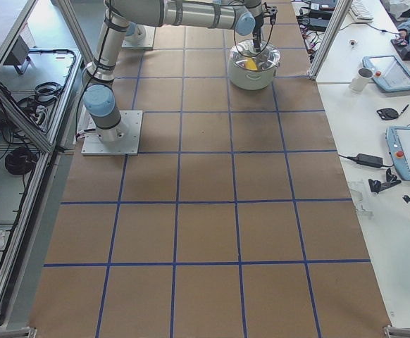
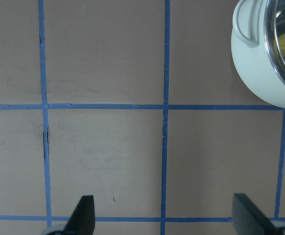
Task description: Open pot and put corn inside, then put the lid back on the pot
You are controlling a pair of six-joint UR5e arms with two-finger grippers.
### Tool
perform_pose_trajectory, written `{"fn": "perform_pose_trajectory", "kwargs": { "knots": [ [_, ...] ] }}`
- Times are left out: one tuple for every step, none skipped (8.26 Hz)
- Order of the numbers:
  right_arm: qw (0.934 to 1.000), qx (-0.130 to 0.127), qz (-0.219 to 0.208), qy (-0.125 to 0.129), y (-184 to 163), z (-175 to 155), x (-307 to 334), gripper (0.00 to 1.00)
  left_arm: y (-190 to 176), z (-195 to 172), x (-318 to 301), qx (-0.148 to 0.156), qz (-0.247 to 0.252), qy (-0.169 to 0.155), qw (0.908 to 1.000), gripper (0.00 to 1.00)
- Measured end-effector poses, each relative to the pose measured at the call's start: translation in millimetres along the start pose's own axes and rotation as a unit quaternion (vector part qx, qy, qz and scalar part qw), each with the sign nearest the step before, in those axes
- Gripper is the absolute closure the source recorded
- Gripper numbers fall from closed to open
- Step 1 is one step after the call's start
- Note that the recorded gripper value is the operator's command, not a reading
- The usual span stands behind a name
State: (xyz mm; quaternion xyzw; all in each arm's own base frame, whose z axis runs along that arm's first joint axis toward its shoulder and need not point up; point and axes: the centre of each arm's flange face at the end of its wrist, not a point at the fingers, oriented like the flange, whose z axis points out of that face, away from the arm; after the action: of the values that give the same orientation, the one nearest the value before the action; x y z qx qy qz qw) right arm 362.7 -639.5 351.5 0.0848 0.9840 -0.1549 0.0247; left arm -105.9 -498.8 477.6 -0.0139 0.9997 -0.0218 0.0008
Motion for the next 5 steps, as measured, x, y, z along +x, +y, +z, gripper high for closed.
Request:
{"fn": "perform_pose_trajectory", "kwargs": {
  "knots": [
    [1.0, 0.003, 0.001, -0.002, -0.4, 1.2, -0.2, 0.71, 0.1, 0.4, -0.1, -0.001, 0.0, -0.001, 1.0, 0.0],
    [1.0, 0.004, 0.002, -0.003, -0.3, 1.7, -0.2, 0.71, 0.0, 0.7, -0.2, -0.002, 0.0, -0.001, 1.0, 0.0],
    [1.0, 0.004, 0.003, -0.002, 0.0, 2.2, 0.0, 0.71, 0.0, 1.0, -0.2, -0.002, 0.0, -0.001, 1.0, 0.0],
    [1.0, 0.004, 0.005, -0.002, 0.2, 2.0, 0.1, 0.71, 0.0, 1.1, -0.2, -0.003, 0.0, -0.001, 1.0, 0.0],
    [0.9999, 0.004, 0.01, -0.002, 0.6, 1.5, 0.1, 0.71, -0.3, 1.5, -0.2, -0.003, 0.0, -0.001, 1.0, 0.0]
  ]
}}
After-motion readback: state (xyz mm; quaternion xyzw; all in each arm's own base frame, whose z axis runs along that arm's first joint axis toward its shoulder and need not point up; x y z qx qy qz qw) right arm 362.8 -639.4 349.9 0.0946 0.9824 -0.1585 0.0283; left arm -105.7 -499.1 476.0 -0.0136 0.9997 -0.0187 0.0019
